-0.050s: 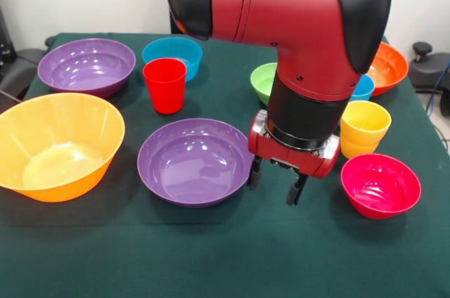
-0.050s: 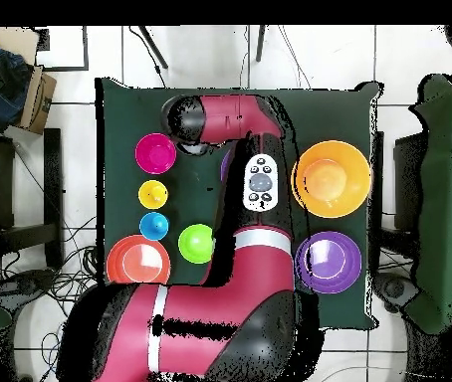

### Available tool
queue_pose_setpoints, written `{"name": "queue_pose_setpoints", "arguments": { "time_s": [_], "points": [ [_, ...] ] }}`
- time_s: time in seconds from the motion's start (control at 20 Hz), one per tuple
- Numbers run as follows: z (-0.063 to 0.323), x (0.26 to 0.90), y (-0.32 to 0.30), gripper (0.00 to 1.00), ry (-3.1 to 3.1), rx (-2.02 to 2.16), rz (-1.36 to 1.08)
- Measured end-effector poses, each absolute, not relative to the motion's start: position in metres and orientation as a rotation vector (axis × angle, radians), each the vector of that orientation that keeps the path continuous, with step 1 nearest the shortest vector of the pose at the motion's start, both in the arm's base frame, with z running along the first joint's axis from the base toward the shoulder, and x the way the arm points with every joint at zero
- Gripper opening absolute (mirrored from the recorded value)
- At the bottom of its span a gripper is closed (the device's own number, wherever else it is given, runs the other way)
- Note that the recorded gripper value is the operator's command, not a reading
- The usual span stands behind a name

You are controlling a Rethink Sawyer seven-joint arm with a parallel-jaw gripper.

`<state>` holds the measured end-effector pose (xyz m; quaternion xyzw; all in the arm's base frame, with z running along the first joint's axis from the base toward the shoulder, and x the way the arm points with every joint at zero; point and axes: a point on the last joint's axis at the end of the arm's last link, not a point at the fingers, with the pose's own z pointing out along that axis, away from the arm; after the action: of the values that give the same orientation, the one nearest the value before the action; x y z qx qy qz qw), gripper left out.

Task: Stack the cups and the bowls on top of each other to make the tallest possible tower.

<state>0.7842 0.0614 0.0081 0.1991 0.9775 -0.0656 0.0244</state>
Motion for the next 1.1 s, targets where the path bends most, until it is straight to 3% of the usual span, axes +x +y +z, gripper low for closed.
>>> {"name": "queue_pose_setpoints", "arguments": {
  "time_s": [1.1],
  "points": [
    [0.0067,0.7824,0.0718,1.00,3.032,0.597,-0.204]
  ]
}}
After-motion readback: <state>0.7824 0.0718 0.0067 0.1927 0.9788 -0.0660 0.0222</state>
